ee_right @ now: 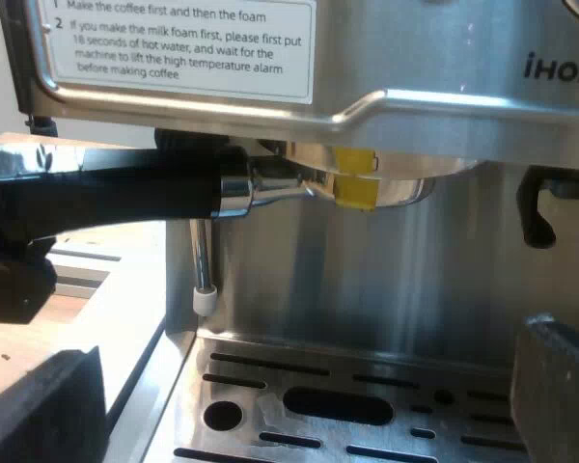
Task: Put the handle in the coffee machine
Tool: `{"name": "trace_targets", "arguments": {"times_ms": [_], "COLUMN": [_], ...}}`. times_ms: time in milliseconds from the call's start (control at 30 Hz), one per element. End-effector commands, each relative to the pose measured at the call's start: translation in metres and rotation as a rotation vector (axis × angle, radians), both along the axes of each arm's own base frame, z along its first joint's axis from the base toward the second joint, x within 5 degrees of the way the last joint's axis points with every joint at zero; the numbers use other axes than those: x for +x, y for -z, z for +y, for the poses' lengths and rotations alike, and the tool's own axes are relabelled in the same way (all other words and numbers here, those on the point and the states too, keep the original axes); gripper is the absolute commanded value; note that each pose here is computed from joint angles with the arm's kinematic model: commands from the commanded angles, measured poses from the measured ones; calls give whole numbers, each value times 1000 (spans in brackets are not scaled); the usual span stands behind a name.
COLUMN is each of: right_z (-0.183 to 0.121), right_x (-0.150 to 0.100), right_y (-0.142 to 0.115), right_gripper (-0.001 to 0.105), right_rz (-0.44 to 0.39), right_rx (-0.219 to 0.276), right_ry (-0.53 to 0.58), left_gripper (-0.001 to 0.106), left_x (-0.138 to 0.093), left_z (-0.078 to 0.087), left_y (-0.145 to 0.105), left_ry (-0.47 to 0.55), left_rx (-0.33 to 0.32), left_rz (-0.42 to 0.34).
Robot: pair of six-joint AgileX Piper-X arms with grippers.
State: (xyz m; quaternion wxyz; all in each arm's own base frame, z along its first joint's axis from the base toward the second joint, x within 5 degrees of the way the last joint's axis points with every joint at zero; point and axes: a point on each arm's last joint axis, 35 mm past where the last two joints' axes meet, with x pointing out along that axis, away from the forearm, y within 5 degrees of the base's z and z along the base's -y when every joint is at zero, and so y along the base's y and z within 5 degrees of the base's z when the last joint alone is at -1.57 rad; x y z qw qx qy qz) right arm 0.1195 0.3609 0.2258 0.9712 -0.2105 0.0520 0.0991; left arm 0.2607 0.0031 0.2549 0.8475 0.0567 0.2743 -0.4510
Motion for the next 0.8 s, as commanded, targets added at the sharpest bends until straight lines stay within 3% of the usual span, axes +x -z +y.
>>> {"name": "trace_targets", "arguments": {"times_ms": [33, 200, 267, 333, 467, 667, 800], "right_z": [-2, -9, -10, -9, -6, 0, -5], "right_x": [8, 27, 35, 42, 47, 57, 68], "right_y": [0, 3, 6, 15, 29, 55, 65], "right_gripper": [86, 86, 81, 66, 53, 52, 52], "right_rz": [-5, 3, 15, 45, 70, 70, 51], "right_rx": [-12, -17, -20, -15, -24, -5, -14], "right_ry": [28, 67, 62, 21, -8, -10, 74], "left_gripper": [0, 0, 0, 0, 0, 0, 0], "left_x": [2, 2, 2, 2, 2, 2, 2], "left_z": [-2, -2, -2, -2, -2, -1, -2], "left_y": [-21, -21, -21, -21, -21, -20, -21], "left_ry": [76, 76, 76, 76, 76, 57, 70], "left_rx": [-106, -106, -106, -106, -106, -83, -100], "left_rz": [-116, -116, -116, -116, -116, -116, -115]}}
